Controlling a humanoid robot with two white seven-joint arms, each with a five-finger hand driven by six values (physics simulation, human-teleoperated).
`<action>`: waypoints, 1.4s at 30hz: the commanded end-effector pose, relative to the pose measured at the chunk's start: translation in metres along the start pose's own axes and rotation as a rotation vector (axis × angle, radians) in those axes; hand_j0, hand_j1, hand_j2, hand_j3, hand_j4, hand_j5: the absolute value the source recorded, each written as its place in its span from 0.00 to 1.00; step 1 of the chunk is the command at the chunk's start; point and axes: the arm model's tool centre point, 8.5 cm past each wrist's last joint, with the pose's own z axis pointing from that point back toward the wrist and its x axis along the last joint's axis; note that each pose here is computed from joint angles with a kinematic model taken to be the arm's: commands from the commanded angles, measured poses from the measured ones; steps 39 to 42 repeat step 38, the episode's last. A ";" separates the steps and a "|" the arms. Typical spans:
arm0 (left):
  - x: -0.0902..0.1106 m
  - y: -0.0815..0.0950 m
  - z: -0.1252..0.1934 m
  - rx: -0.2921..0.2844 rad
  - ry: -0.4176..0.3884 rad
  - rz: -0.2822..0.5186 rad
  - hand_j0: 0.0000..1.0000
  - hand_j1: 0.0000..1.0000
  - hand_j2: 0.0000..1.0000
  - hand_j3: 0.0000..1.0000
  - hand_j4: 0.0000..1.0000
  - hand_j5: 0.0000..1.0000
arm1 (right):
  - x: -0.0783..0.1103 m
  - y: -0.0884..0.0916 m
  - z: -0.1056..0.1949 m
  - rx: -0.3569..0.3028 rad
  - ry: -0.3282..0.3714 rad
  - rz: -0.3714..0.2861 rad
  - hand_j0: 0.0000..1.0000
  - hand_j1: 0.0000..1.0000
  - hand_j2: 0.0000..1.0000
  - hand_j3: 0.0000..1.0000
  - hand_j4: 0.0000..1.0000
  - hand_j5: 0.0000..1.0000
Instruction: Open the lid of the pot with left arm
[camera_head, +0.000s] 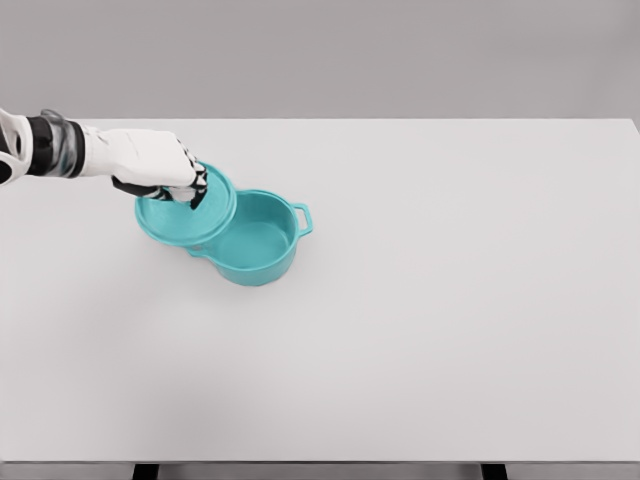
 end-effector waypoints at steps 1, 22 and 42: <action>-0.015 -0.013 0.008 -0.028 0.050 0.029 0.48 0.48 0.48 0.48 0.48 0.48 | 0.000 0.000 0.000 0.000 0.000 0.000 1.00 1.00 1.00 1.00 1.00 1.00; -0.063 -0.057 0.030 -0.121 0.216 0.135 0.98 0.98 0.98 0.98 0.98 0.98 | 0.000 0.000 0.000 0.002 0.000 0.000 1.00 1.00 1.00 1.00 1.00 1.00; -0.105 -0.104 0.063 -0.037 0.310 0.472 1.00 1.00 1.00 1.00 1.00 1.00 | 0.000 0.000 0.000 0.000 0.000 0.000 1.00 1.00 1.00 1.00 1.00 1.00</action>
